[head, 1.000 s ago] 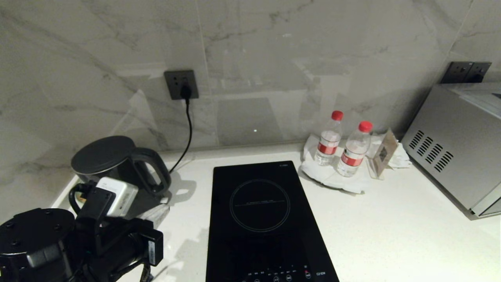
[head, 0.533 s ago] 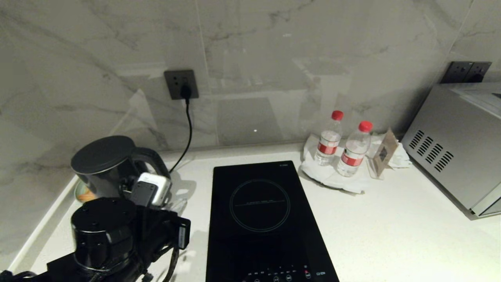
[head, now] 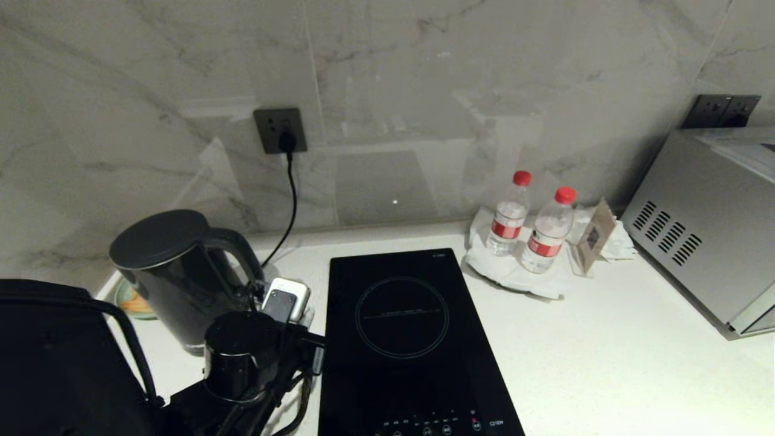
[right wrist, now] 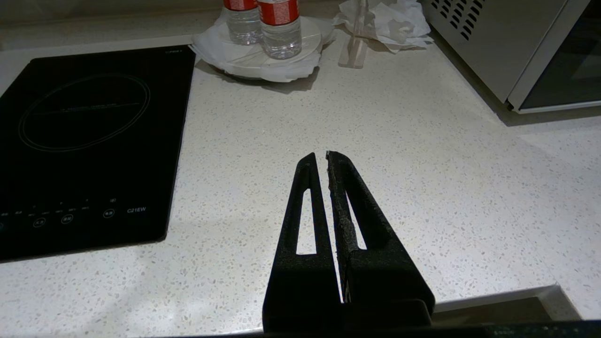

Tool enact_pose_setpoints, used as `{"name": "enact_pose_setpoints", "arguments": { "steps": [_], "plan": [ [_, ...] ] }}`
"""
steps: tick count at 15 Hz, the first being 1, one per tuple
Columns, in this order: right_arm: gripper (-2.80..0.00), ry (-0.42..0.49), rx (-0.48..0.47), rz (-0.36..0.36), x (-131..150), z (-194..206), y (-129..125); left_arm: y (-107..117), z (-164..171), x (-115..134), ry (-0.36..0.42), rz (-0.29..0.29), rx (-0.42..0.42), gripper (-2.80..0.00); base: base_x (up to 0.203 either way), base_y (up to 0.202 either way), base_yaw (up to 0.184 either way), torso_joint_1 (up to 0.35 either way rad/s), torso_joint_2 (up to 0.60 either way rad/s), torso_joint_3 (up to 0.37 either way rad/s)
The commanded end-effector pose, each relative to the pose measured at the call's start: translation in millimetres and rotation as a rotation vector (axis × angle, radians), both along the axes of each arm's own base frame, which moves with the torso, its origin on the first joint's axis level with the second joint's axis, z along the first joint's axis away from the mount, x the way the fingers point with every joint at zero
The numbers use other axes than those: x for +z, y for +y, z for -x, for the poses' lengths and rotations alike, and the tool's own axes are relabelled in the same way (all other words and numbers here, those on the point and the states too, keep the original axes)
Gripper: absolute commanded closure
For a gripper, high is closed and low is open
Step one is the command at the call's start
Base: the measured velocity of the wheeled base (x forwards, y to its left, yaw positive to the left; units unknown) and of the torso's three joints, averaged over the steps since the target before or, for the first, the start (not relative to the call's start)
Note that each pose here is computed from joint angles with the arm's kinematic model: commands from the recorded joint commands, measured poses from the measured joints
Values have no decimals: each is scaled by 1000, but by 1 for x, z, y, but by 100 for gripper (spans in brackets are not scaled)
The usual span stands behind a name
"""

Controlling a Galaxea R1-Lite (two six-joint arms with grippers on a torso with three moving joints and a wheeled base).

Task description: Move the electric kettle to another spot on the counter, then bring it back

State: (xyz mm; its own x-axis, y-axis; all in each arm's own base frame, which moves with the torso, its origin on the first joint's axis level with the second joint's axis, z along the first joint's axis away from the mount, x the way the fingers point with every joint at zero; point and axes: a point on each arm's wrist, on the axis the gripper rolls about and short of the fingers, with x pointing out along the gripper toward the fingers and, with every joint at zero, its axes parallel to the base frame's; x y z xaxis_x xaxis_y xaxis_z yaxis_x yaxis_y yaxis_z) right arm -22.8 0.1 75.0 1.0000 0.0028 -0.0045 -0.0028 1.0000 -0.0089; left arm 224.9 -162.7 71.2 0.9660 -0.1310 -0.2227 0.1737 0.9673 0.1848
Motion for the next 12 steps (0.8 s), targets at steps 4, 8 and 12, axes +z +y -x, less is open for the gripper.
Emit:
{"name": "enact_pose_setpoints", "arguments": {
  "steps": [4,8,12],
  "plan": [
    [0,0,0,0,0,0,0,-12,-17,-42,41,-48,5,0,0,0,0,0,0,0],
    [0,0,0,0,0,0,0,-10,-40,-46,19,-29,55,0,0,0,0,0,0,0],
    [0,0,0,0,0,0,0,4,-54,-44,8,-19,105,-280,0,0,0,0,0,0]
  ]
}}
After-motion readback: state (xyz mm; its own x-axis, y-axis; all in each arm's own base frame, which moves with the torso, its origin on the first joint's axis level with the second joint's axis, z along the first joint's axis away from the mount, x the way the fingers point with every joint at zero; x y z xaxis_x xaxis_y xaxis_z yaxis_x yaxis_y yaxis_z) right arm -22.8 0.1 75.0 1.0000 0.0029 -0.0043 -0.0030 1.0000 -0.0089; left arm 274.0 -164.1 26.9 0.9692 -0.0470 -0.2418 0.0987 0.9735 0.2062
